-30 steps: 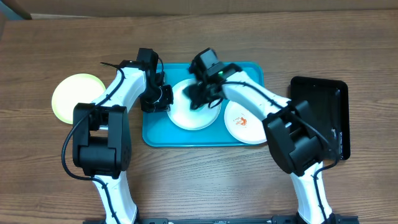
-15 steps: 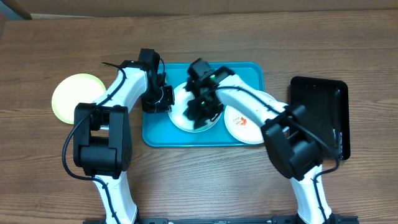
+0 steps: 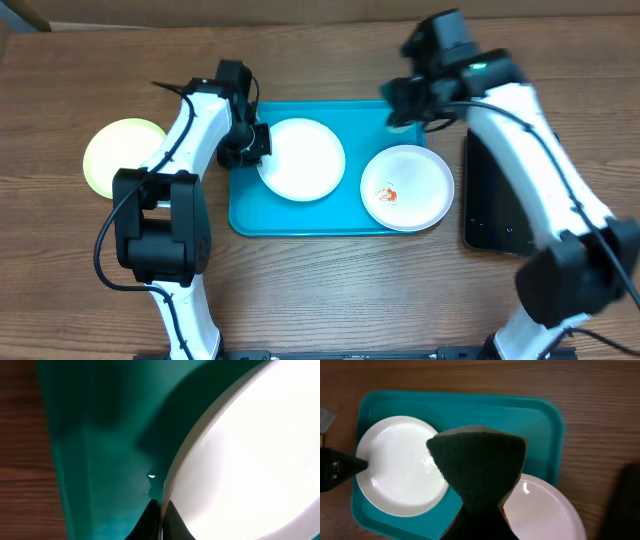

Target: Clean dirty plates on tray and stack at the side

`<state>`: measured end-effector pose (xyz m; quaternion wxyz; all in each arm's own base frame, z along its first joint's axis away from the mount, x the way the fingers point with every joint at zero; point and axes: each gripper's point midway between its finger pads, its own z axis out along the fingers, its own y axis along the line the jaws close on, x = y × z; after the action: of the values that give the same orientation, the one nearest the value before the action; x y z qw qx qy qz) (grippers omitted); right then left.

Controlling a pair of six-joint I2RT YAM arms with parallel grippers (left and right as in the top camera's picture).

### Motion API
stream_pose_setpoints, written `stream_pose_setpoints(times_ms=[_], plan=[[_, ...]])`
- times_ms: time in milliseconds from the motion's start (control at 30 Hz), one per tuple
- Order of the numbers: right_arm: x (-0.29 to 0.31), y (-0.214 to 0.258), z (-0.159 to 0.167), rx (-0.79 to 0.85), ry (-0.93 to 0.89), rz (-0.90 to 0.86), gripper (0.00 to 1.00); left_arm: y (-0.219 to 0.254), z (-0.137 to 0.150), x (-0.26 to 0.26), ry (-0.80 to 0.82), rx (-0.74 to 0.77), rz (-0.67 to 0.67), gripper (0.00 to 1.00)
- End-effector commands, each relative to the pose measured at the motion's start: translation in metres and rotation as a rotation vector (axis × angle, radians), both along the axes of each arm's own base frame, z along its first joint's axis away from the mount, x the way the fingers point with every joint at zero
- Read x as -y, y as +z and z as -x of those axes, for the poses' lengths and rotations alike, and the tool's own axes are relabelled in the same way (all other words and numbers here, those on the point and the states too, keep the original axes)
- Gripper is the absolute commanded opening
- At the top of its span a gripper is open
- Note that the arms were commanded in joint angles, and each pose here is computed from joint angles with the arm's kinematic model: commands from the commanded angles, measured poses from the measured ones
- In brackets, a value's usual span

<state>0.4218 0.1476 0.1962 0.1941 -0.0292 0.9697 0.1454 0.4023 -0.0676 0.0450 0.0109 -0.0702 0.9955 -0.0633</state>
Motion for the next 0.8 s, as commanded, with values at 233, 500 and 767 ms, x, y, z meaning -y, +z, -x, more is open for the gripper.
stream_pose_setpoints(times_ms=[233,500,767], plan=[[0.107,0.000,0.010,-0.100,-0.220,0.035,0.04,0.073,-0.029,-0.034,0.050,0.216,-0.181,0.04],[0.156,-0.005,0.021,-0.142,-0.268,0.074,0.04,0.140,-0.026,-0.064,0.078,0.391,-0.459,0.04],[0.165,-0.010,0.024,-0.160,-0.289,0.073,0.04,0.173,-0.024,-0.047,0.012,0.496,-0.720,0.04]])
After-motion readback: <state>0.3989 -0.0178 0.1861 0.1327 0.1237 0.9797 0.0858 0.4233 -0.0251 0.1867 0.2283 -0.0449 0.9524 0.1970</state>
